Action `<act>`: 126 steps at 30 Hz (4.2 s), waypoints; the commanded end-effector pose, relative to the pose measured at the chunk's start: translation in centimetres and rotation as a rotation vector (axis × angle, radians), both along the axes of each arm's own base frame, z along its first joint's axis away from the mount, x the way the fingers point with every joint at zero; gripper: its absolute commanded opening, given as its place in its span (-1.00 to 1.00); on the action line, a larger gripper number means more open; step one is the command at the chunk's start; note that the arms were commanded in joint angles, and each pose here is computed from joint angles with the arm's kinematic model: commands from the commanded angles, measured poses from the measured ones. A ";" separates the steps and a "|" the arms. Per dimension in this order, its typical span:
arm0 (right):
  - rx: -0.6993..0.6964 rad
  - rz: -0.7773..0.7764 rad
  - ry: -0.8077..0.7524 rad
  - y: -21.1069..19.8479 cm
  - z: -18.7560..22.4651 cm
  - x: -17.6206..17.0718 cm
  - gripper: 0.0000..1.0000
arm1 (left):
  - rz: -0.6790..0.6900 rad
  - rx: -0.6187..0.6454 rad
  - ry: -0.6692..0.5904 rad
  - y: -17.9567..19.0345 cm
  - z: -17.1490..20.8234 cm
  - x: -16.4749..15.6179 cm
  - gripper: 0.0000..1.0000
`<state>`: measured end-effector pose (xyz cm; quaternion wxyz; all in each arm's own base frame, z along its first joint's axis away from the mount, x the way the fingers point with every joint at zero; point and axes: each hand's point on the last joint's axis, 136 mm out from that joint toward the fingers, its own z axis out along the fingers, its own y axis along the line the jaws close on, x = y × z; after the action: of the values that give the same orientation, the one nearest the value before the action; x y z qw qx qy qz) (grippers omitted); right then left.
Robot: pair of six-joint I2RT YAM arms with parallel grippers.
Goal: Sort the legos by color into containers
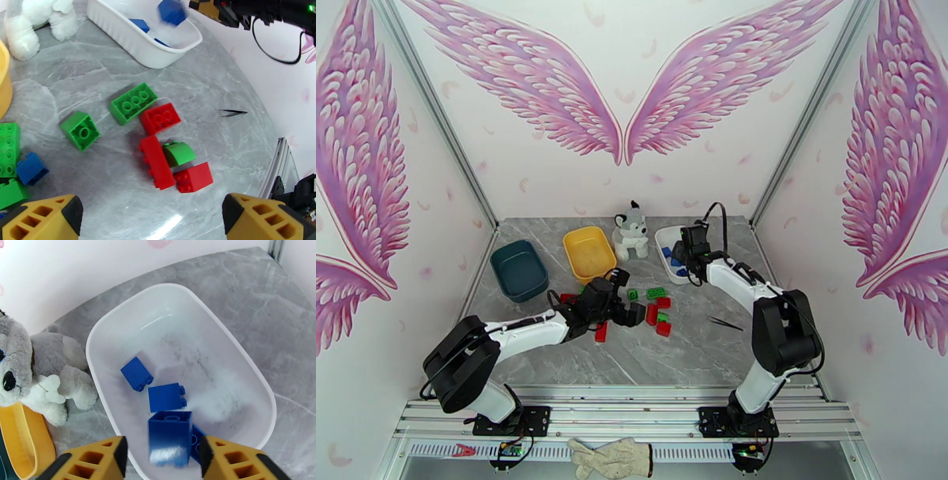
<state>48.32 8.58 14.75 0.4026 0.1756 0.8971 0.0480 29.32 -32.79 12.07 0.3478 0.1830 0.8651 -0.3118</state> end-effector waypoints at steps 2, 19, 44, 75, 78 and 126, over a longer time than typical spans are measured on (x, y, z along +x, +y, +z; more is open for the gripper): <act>0.010 0.038 0.032 0.5 0.2 -0.6 0.37 | 0.066 0.031 -0.091 1.4 2.2 1.0 0.98; -0.045 0.465 -0.010 14.8 0.1 -10.1 0.55 | 0.525 -0.124 -0.026 14.9 2.9 4.5 0.97; -0.097 0.659 0.205 24.3 -10.7 -11.7 0.49 | 0.579 -0.212 0.006 17.3 2.8 4.5 0.98; -0.090 0.650 0.221 27.0 -12.0 -9.9 0.14 | 0.583 -0.214 0.009 17.4 2.7 4.5 0.98; -0.106 0.630 0.213 26.3 -11.8 -9.9 0.02 | 0.583 -0.214 0.011 17.4 2.6 4.5 0.97; 0.023 0.044 0.056 0.3 -1.3 0.5 0.40 | 0.214 0.021 -0.082 5.3 2.4 2.5 0.98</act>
<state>49.41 8.31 11.74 0.3688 0.1690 0.9128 0.0476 31.38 -29.41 13.24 0.3804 0.1242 0.8718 -0.2826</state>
